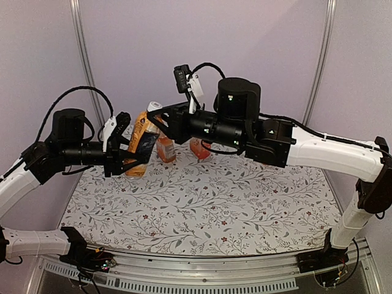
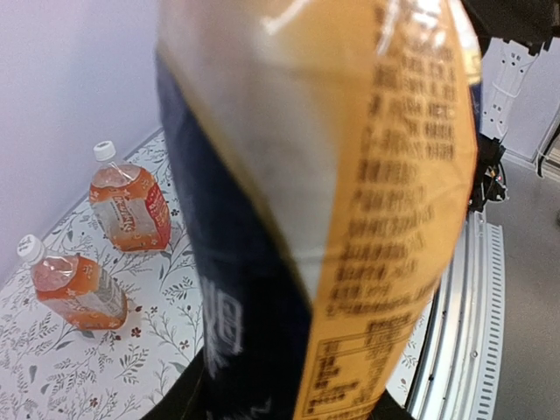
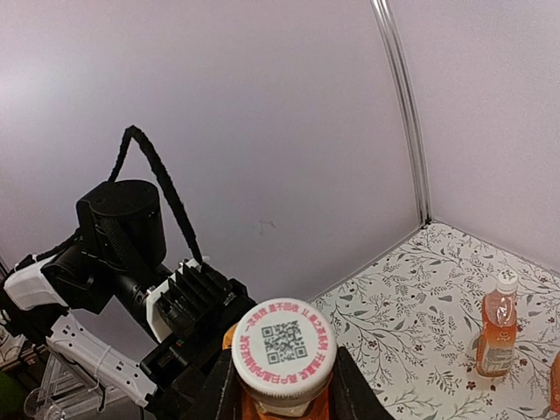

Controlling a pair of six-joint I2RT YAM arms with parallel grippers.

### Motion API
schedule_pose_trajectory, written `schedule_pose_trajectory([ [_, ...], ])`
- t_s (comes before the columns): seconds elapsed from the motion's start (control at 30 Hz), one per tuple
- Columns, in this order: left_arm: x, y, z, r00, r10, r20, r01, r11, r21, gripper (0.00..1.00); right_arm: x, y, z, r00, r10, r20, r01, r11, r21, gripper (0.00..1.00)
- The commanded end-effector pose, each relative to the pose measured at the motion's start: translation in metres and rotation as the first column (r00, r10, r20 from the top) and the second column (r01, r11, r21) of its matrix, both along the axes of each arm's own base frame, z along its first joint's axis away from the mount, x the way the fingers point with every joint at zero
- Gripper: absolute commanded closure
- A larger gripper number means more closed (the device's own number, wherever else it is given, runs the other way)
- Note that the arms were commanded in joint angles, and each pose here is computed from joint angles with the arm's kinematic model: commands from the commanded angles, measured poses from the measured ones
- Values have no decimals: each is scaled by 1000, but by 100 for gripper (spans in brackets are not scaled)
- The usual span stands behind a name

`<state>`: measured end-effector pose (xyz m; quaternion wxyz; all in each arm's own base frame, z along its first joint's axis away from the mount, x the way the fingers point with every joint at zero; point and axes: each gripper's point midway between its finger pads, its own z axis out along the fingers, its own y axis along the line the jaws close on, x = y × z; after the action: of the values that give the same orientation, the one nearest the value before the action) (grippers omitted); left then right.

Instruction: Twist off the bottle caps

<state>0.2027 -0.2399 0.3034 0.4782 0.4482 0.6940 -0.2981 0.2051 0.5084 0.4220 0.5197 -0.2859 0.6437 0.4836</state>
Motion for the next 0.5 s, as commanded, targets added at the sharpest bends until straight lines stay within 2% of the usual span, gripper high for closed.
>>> schedule_pose_trajectory([
  [0.0, -15, -11, 24, 994, -90, 66, 94, 994, -61, 77, -17, -2, 11, 998, 64, -17, -63, 997, 47, 84],
  [0.07, -9, -6, 21, 995, -50, 89, 53, 998, -32, 79, -16, -8, 8, 999, 47, -17, -46, 999, 27, 50],
  [0.13, 11, 9, 15, 984, 62, 170, -71, 996, 45, 83, -10, -20, 8, 1000, -8, -14, 7, 1000, -11, 34],
  [0.2, 31, 27, 12, 931, 109, 348, -175, 970, 166, 83, -8, -35, 6, 998, -54, -18, 53, 996, -67, 24],
  [0.3, 59, 53, 15, 775, 92, 625, -359, 878, 316, 86, -6, -55, -3, 993, -105, -50, 95, 980, -172, 16],
  [0.4, 78, 65, 30, 562, 1, 827, -516, 783, 349, 87, 1, -65, -15, 979, -136, -154, 97, 967, -237, 13],
  [0.47, 82, 66, 44, 458, -44, 888, -571, 751, 332, 88, 6, -66, -22, 960, -129, -246, 68, 968, -244, 13],
])
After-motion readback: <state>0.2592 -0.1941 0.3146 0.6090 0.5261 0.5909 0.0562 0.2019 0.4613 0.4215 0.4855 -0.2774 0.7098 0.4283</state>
